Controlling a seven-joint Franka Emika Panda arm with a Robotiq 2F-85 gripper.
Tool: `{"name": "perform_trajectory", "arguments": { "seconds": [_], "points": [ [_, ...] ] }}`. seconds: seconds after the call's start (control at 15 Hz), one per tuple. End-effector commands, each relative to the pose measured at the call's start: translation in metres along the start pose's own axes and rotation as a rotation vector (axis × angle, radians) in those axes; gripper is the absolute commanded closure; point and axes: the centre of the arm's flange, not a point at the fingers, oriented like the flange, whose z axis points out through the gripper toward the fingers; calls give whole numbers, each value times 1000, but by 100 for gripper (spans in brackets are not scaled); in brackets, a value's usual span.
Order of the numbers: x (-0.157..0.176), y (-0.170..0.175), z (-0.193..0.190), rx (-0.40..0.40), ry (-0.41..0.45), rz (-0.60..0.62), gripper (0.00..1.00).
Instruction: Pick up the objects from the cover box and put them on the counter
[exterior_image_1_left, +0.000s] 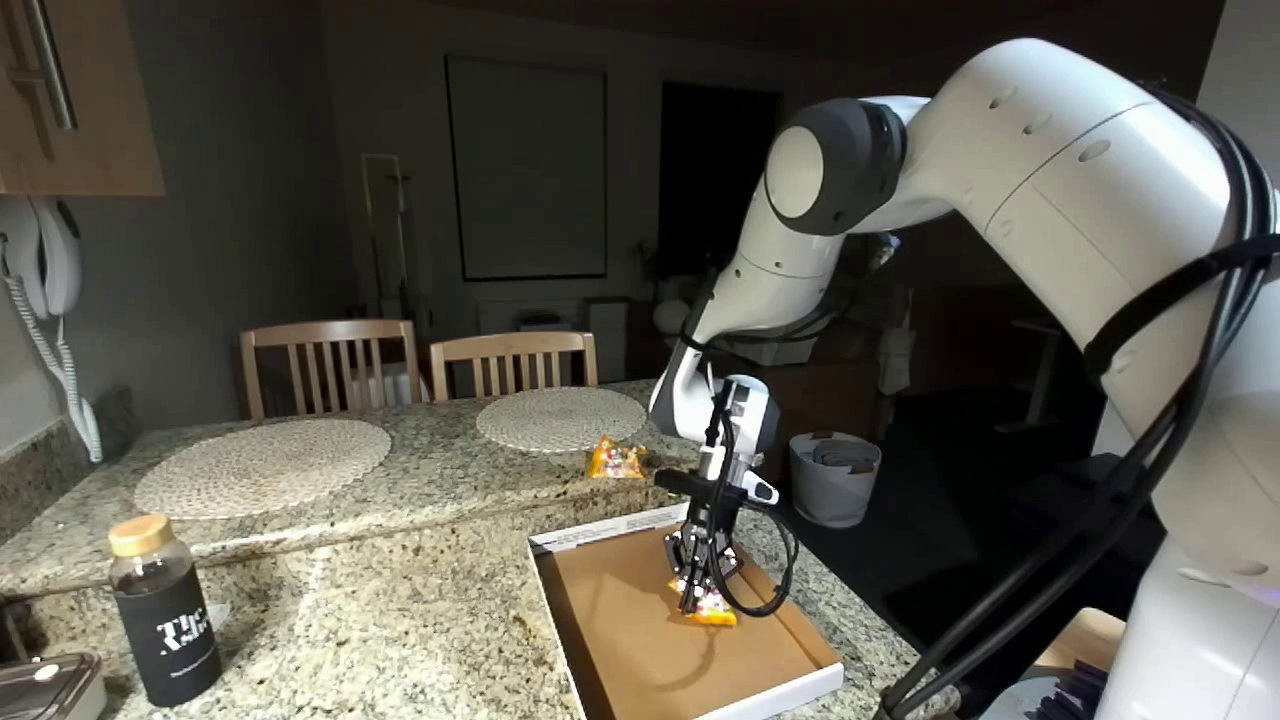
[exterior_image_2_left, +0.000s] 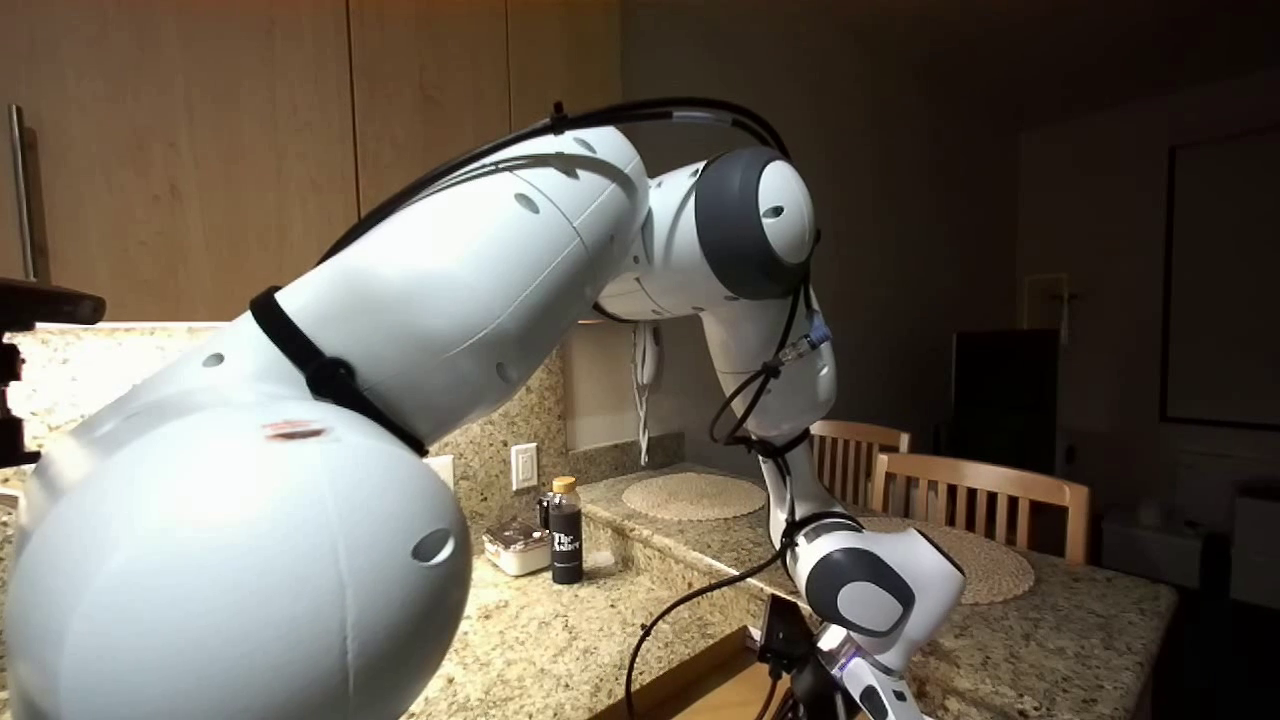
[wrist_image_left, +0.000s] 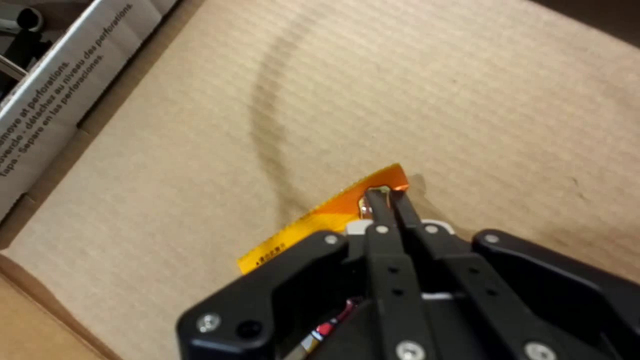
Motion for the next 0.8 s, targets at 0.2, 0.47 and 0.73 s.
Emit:
{"name": "perform_trajectory", "arguments": {
  "seconds": [0.2,0.47,0.73],
  "points": [
    [-24,1,-16,7,-60,-98,92],
    [-71,-5,-43,3,-30,-259,92],
    [-131,-24,-85,-9,84,-371,93]
  ]
}}
